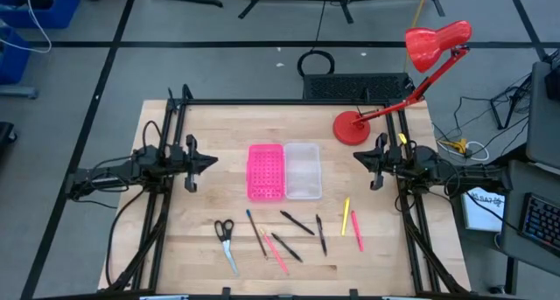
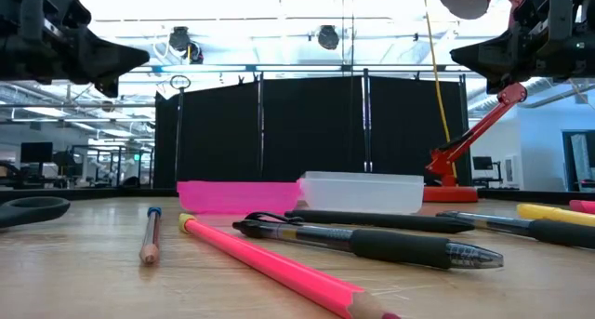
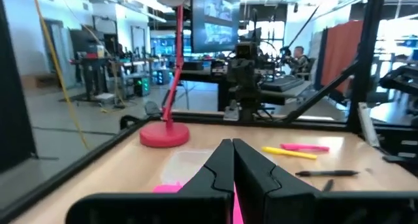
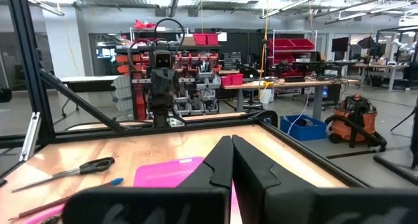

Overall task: Pick & place school supplies into a supply box
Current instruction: Put the pink pen into the supply box

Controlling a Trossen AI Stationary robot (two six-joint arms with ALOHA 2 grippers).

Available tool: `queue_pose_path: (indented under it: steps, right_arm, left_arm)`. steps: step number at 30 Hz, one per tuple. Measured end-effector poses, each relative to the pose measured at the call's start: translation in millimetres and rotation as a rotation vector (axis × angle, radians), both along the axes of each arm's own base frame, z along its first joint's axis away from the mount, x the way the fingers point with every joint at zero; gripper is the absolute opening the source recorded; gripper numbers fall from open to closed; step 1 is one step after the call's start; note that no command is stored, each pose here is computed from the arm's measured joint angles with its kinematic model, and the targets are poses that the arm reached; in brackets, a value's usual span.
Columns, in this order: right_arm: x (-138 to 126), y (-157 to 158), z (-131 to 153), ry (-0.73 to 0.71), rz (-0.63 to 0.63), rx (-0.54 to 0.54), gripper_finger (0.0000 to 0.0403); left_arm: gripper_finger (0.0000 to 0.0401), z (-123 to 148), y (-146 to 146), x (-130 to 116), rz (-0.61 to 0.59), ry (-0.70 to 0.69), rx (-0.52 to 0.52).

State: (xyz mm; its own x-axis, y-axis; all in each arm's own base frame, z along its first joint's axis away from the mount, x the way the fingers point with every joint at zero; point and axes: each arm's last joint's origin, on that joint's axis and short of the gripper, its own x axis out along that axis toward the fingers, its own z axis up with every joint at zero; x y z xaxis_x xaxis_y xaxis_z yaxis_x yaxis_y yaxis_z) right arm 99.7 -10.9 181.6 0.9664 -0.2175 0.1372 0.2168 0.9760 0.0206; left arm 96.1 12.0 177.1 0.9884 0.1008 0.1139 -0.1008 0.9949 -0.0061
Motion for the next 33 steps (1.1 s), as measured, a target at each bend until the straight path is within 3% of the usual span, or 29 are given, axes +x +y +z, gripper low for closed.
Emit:
queue_pose_path:
  steps: [4, 6, 9, 13, 17, 22, 29, 33]
  right_arm:
    - [-0.3, -0.5, 1.3, -0.009, -0.020, -0.016, 0.0000]
    - [-1.4, -2.7, 4.5, -0.035, -0.102, -0.007, 0.0000]
    - [0.7, -4.3, 1.5, 0.068, -0.167, -0.059, 0.0000]
    - [2.3, -2.3, 55.4, 0.062, -0.189, -0.079, 0.0000]
    - [20.2, 1.1, 89.3, 0.293, -0.276, -0.053, 0.0000]
    - [51.4, 14.1, 127.1, 0.619, -0.346, 0.064, 0.0000]
    - [109.5, 62.6, 176.3, 0.961, -0.264, 0.427, 0.0000]
    - [125.2, 92.8, 179.6, 1.136, -0.481, 0.589, 0.0000]
  left_arm:
    - [0.0008, 1.8, 1.1, -0.4, 0.046, -0.011, 0.059]
    - [0.0008, 1.8, 1.6, -0.4, 0.064, -0.008, 0.074]
    - [0.0008, 4.7, 2.0, -0.9, 0.089, -0.033, 0.114]
    - [0.0008, 7.9, 2.3, -1.6, 0.104, -0.063, 0.124]
    - [0.0008, 13.2, 2.7, -2.9, 0.130, -0.114, 0.161]
    - [0.0008, 15.5, 3.6, -3.7, 0.167, -0.136, 0.152]
    - [0.0008, 14.0, 3.6, -3.3, 0.146, -0.135, 0.071]
    - [0.0008, 13.6, 3.5, -3.2, 0.125, -0.146, -0.022]
